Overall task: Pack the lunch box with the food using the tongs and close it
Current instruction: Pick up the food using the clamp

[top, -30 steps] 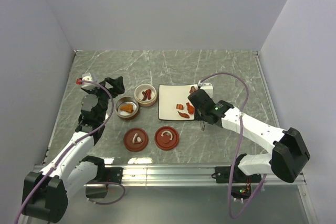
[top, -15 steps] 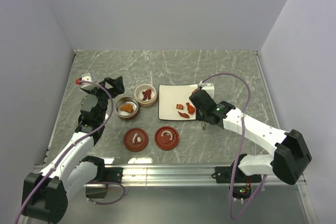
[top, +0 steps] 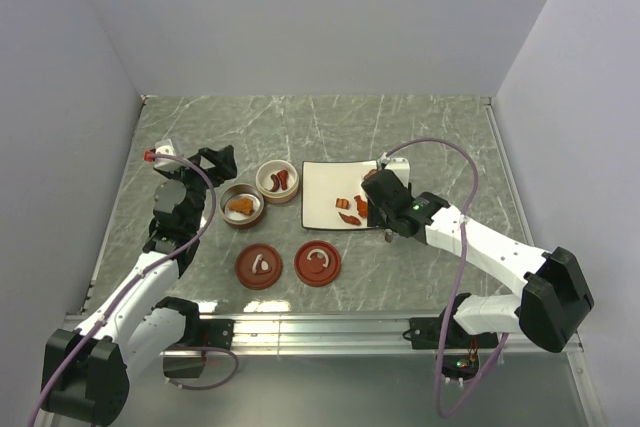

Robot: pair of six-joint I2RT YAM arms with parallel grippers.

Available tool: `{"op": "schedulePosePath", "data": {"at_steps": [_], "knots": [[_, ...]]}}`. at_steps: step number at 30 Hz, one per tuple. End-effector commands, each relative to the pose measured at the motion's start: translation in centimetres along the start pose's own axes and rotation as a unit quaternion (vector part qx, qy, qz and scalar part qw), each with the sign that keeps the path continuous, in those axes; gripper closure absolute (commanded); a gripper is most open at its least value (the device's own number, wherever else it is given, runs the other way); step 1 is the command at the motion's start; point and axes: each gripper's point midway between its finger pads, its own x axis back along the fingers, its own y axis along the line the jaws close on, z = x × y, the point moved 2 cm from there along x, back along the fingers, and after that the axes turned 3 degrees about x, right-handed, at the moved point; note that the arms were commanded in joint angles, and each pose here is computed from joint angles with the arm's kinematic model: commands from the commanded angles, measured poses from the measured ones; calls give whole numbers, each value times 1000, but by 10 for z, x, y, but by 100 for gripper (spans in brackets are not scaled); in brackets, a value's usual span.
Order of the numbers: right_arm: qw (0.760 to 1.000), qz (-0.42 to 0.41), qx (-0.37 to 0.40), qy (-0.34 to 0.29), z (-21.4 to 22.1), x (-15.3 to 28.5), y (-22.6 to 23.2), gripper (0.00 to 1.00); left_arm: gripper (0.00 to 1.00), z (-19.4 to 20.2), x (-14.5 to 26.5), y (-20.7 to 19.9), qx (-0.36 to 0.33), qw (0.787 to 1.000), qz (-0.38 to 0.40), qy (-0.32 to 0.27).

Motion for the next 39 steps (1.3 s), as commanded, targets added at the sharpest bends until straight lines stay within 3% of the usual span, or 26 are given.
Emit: {"op": "schedulePosePath", "data": {"at_steps": [1, 6, 10, 17, 39], "knots": [[1000, -8, -15, -25, -12, 1, 0, 42, 0, -12, 1, -7, 10, 1000, 17, -23], [999, -26, -12, -24, -10, 1, 4, 48, 1, -12, 1, -7, 9, 1000, 17, -23], [999, -27, -11, -24, -10, 2, 4, 60, 0, -12, 1, -7, 9, 1000, 18, -23], [999, -26, -15, -26, -11, 6, 2, 74, 1, -11, 1, -7, 9, 1000, 18, -23], [996, -72, 9, -60, -49, 19, 35, 78, 0, -12, 0, -7, 9, 1000, 16, -23]]}}
